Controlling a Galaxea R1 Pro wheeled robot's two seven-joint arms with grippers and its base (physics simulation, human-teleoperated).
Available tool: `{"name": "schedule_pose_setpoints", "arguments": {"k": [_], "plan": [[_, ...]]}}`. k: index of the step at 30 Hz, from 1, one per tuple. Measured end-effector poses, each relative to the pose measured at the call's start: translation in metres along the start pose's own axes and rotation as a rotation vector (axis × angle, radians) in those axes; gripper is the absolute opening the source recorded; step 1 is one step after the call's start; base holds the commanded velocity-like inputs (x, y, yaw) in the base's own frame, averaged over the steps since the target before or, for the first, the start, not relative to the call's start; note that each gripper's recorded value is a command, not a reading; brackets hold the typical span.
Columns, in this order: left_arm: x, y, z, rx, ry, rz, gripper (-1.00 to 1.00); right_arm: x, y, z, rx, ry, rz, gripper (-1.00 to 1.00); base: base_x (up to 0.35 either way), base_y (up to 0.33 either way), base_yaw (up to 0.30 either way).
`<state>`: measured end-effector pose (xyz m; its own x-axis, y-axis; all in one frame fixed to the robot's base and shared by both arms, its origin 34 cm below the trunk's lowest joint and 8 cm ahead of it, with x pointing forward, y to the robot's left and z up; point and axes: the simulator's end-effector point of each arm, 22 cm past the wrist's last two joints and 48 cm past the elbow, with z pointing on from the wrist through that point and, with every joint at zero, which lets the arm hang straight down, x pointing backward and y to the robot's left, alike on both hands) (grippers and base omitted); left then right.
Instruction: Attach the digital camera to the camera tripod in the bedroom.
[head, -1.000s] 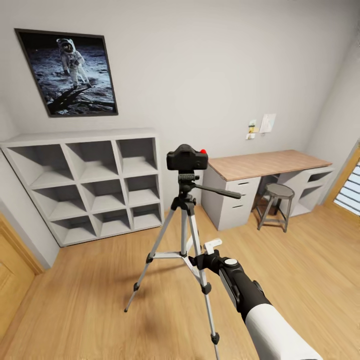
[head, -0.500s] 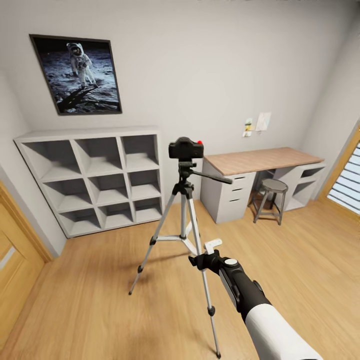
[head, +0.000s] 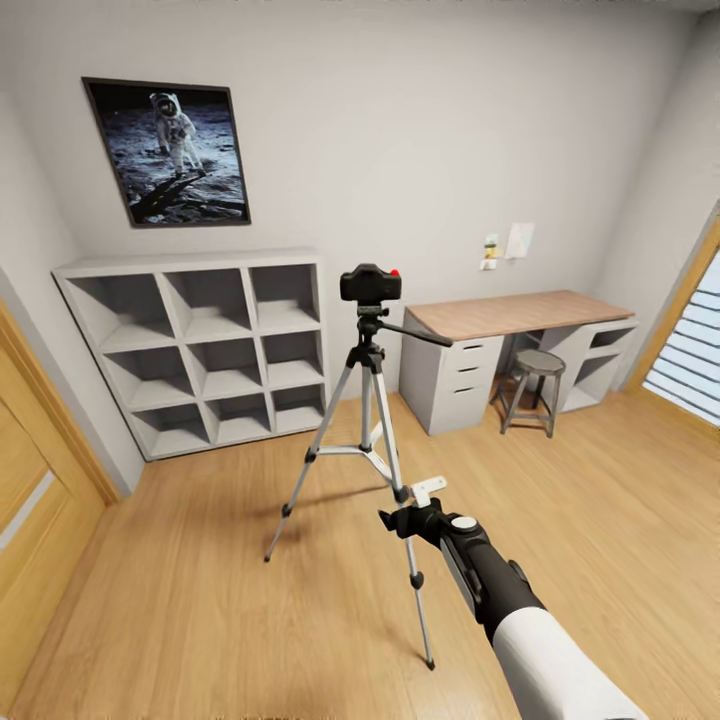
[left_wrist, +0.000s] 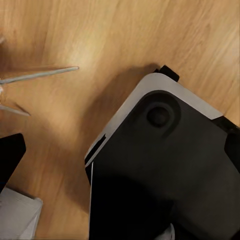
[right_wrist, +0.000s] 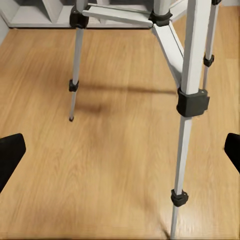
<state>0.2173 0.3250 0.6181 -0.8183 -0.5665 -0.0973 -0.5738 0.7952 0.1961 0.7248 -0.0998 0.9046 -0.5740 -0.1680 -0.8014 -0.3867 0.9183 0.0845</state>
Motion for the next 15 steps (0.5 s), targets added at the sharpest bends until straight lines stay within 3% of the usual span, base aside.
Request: {"name": "schedule_pose_setpoints", "arguments": {"k": [15], "plan": [[-0.0003,-0.0002,-0.0001,0.001,-0.002,-0.001,1.0,0.0056,-0.0078,-0.0015,0.011,0.016,0.002,1.0,-0.029,0.0,0.0]]}}
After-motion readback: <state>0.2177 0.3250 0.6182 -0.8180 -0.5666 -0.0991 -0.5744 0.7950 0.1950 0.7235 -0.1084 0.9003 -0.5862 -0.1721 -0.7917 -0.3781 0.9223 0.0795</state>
